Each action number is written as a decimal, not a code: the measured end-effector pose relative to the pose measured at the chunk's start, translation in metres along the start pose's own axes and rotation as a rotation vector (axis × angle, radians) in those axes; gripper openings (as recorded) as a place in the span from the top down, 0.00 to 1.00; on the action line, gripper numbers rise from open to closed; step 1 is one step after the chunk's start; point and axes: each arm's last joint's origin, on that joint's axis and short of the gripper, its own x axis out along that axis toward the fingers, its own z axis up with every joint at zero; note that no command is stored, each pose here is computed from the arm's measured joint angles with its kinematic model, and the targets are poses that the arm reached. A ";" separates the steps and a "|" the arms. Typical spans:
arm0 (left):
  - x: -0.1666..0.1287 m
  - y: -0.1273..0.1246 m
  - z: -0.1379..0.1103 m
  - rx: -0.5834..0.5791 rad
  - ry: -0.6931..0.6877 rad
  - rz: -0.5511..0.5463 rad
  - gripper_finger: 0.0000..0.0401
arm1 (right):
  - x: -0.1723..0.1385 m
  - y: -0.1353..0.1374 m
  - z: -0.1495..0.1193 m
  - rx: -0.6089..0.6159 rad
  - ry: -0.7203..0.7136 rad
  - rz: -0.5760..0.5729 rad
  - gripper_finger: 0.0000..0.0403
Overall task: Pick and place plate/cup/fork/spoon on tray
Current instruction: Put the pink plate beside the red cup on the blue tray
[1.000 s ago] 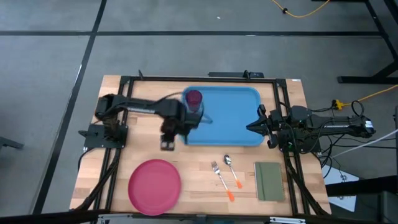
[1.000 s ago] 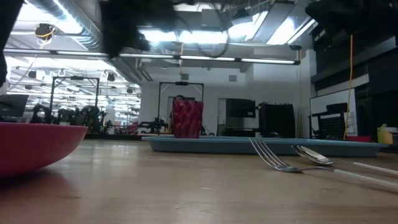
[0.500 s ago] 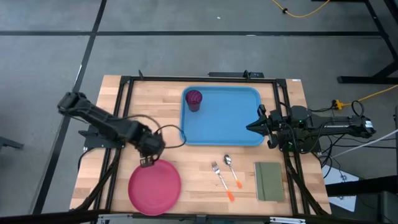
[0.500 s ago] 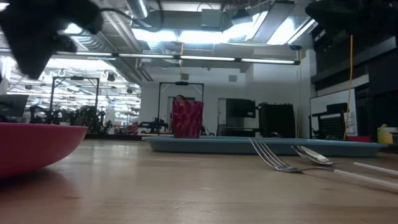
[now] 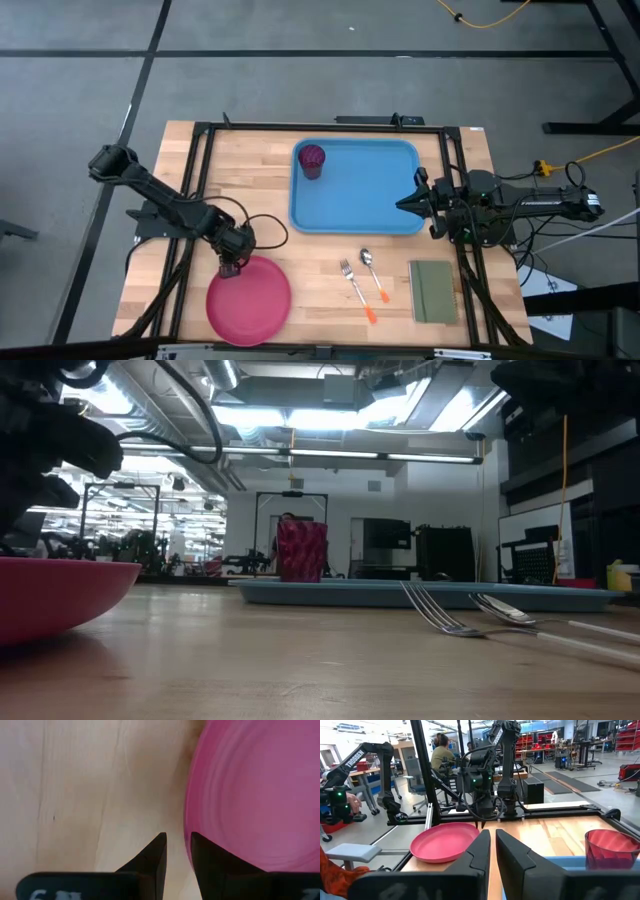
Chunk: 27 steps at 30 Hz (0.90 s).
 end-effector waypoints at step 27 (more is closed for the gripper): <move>0.007 -0.009 0.006 0.026 -0.073 0.002 0.80 | 0.000 0.000 0.000 0.002 0.000 0.001 0.91</move>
